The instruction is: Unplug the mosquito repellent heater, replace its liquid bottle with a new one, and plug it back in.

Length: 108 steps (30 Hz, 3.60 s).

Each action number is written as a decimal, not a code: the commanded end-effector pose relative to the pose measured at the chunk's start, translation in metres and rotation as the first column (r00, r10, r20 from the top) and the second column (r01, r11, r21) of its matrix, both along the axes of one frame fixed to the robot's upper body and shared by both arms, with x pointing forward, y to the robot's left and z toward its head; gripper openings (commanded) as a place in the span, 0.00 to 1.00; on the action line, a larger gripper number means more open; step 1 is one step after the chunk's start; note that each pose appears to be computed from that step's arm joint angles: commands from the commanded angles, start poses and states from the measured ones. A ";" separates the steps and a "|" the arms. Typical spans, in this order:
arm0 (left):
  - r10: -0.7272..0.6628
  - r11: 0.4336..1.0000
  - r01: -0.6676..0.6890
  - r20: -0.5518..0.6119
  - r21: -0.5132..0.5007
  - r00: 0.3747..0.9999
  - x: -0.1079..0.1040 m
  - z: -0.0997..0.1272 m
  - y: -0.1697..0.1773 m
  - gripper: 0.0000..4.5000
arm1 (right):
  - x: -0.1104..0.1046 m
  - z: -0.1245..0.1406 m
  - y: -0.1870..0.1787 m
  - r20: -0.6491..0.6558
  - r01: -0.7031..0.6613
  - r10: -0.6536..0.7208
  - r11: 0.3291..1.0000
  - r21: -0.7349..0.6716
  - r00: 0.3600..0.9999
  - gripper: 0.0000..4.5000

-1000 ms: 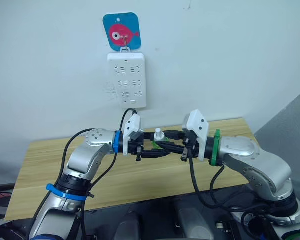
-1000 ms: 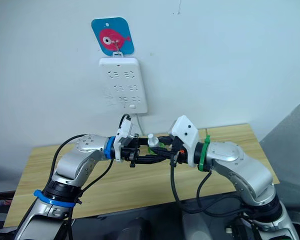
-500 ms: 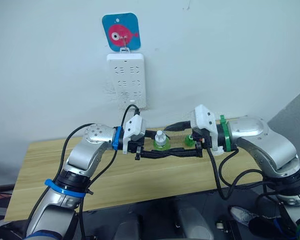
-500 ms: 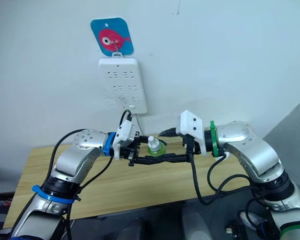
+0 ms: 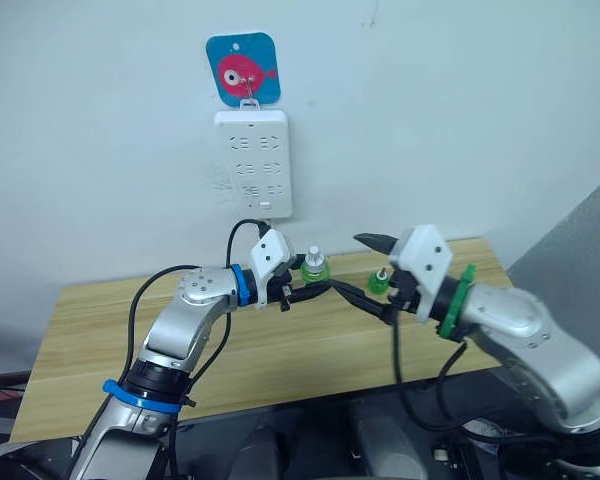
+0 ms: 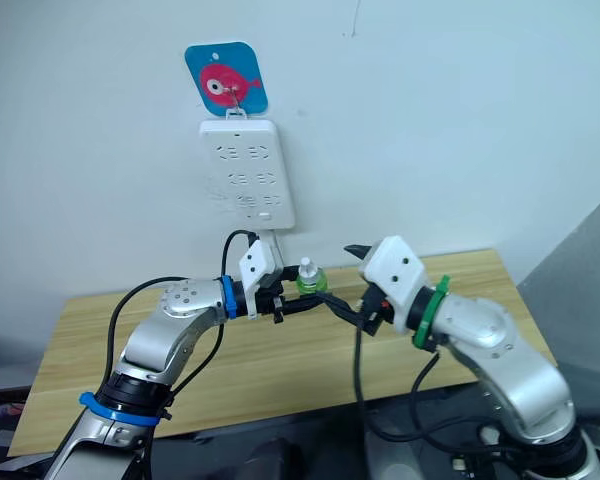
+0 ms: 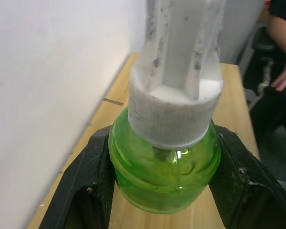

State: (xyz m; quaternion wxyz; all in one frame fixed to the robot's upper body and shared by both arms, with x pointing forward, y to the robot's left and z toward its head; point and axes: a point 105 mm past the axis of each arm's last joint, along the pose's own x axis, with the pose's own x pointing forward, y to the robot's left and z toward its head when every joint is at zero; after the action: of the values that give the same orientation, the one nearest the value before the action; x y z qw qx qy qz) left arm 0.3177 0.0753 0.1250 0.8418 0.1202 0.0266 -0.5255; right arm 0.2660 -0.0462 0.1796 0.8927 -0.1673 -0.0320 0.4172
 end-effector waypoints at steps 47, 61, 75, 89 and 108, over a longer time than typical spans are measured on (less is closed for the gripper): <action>-0.257 0.966 0.257 0.006 -0.006 0.966 -0.032 0.005 0.007 0.51 | -0.031 0.013 -0.029 -0.049 -0.324 0.321 0.943 -0.082 0.946 0.68; -0.368 0.930 0.366 0.089 0.044 0.925 -0.031 0.013 -0.005 0.51 | -0.005 -0.001 0.031 -0.070 -0.220 0.219 0.976 0.000 0.973 0.68; -0.348 0.937 0.347 0.078 0.029 0.934 -0.036 0.014 0.000 0.51 | -0.020 0.007 -0.022 -0.160 -0.303 0.297 0.953 -0.016 0.941 0.68; -0.351 0.936 0.352 0.075 -0.001 0.933 -0.039 0.015 -0.006 0.51 | -0.005 0.014 0.022 -0.003 -0.275 0.275 0.961 -0.045 0.962 0.68; -0.343 0.939 0.344 0.064 -0.006 0.937 -0.040 0.011 -0.006 0.51 | -0.011 0.012 -0.029 -0.108 -0.244 0.238 0.969 -0.048 0.965 0.68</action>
State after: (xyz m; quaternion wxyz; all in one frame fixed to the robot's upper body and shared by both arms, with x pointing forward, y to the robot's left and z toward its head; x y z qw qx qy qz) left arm 0.2820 0.0730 0.1246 0.7465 0.1286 0.0007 -0.6529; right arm 0.2650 -0.0764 0.1771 0.8401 -0.1656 0.0308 0.5157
